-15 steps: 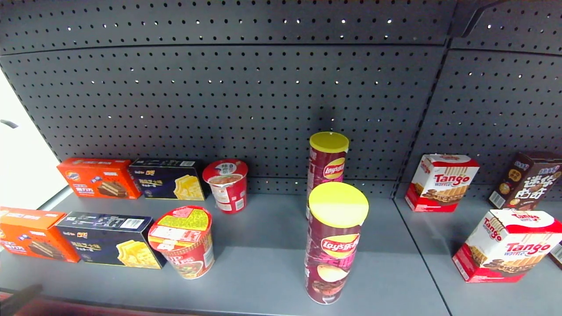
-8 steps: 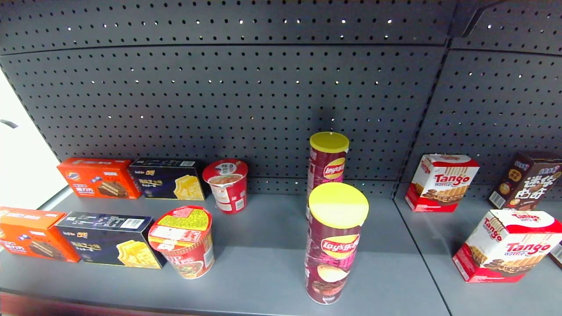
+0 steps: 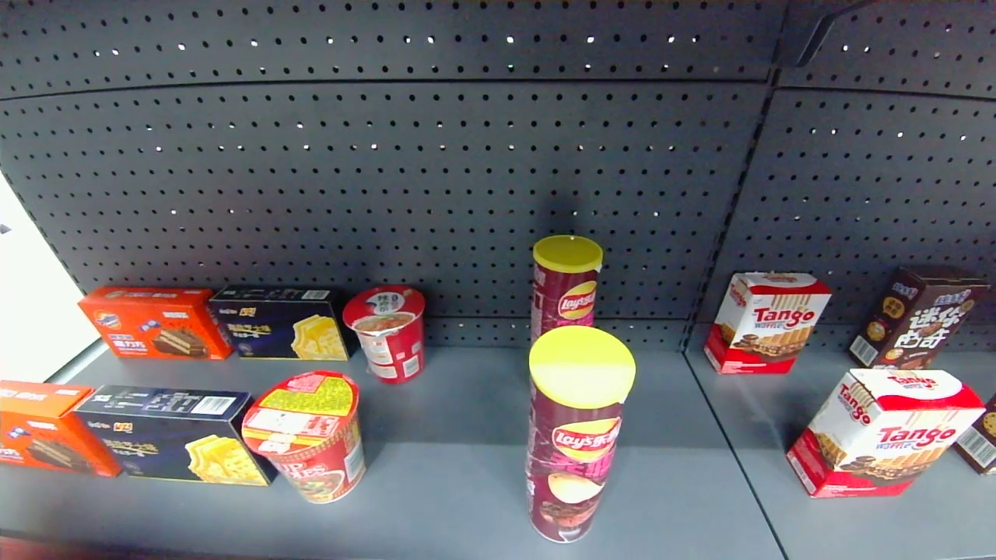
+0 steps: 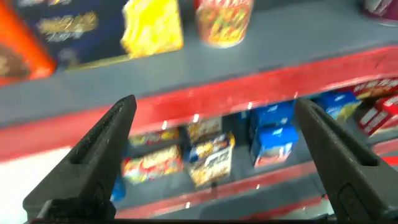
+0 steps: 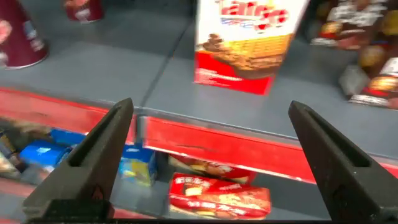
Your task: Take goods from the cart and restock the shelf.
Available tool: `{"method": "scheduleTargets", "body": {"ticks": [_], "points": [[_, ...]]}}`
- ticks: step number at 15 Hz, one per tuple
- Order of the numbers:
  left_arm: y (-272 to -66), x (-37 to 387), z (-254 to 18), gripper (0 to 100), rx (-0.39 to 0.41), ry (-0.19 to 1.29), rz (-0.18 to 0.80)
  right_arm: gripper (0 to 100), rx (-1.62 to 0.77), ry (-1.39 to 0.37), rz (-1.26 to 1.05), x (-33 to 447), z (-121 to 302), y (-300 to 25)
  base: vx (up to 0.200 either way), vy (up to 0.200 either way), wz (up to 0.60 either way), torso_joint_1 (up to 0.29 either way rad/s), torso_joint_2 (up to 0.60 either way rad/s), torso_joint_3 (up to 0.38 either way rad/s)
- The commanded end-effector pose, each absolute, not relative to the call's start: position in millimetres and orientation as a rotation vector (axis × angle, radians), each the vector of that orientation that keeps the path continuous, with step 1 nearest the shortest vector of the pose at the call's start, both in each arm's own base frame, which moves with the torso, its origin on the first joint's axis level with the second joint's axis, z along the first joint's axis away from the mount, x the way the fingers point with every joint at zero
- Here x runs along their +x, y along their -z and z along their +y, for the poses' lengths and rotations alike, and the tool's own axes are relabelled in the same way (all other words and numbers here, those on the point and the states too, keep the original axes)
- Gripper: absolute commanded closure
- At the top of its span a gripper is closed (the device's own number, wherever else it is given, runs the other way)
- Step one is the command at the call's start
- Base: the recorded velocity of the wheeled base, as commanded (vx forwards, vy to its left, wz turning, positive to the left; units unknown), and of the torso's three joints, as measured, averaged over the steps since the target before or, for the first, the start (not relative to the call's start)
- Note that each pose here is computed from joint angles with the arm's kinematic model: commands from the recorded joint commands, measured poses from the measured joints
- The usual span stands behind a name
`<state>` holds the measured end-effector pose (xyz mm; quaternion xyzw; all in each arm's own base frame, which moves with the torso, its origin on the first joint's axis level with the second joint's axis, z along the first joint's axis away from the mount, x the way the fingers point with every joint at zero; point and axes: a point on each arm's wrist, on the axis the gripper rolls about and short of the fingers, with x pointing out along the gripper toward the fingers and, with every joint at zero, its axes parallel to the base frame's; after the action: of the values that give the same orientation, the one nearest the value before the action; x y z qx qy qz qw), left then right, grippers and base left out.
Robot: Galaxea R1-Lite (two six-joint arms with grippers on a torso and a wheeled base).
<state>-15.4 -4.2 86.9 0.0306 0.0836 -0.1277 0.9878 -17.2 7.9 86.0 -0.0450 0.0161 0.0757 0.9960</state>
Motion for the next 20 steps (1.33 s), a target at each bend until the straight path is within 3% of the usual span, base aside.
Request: {"method": "scheduleTargets", "body": {"ticks": [1, 12, 13, 14, 15, 16, 18, 20], "points": [[-87, -17, -4, 0, 0.061, 0.255, 0.15, 0, -0.087, -0.151, 0.04, -17, 8, -85, 0.0, 0.0, 0.0, 0.0, 0.0, 0.0], [-89, -17, -4, 0, 0.046, 0.248, 0.147, 0, -0.089, -0.136, 0.042, -17, 8, -86, 0.0, 0.0, 0.0, 0.0, 0.0, 0.0], [-101, -17, -4, 0, 0.049, 0.253, 0.115, 0, -0.091, -0.129, 0.024, -17, 8, -96, 0.0, 0.0, 0.0, 0.0, 0.0, 0.0], [-164, -4, -5, 0, 0.05, 0.307, 0.1, 0, -0.083, -0.15, 0.024, -5, 6, -161, 0.0, 0.0, 0.0, 0.0, 0.0, 0.0], [-182, 4, -6, 0, 0.051, 0.337, 0.097, 0, -0.087, -0.166, 0.029, 1, 6, -177, 0.0, 0.0, 0.0, 0.0, 0.0, 0.0], [-224, 36, -12, 0, 0.093, 0.451, 0.11, 0, -0.175, -0.273, 0.039, 24, 6, -216, 0.0, 0.0, 0.0, 0.0, 0.0, 0.0], [-243, 88, -23, 0, 0.202, 0.504, 0.152, 0, -0.255, -0.4, 0.111, 71, 13, -234, 0.0, 0.0, 0.0, 0.0, 0.0, 0.0], [-243, 130, -30, 0, 0.238, 0.505, 0.153, 0, -0.245, -0.542, 0.115, 102, 32, -238, 0.0, 0.0, 0.0, 0.0, 0.0, 0.0]]}}
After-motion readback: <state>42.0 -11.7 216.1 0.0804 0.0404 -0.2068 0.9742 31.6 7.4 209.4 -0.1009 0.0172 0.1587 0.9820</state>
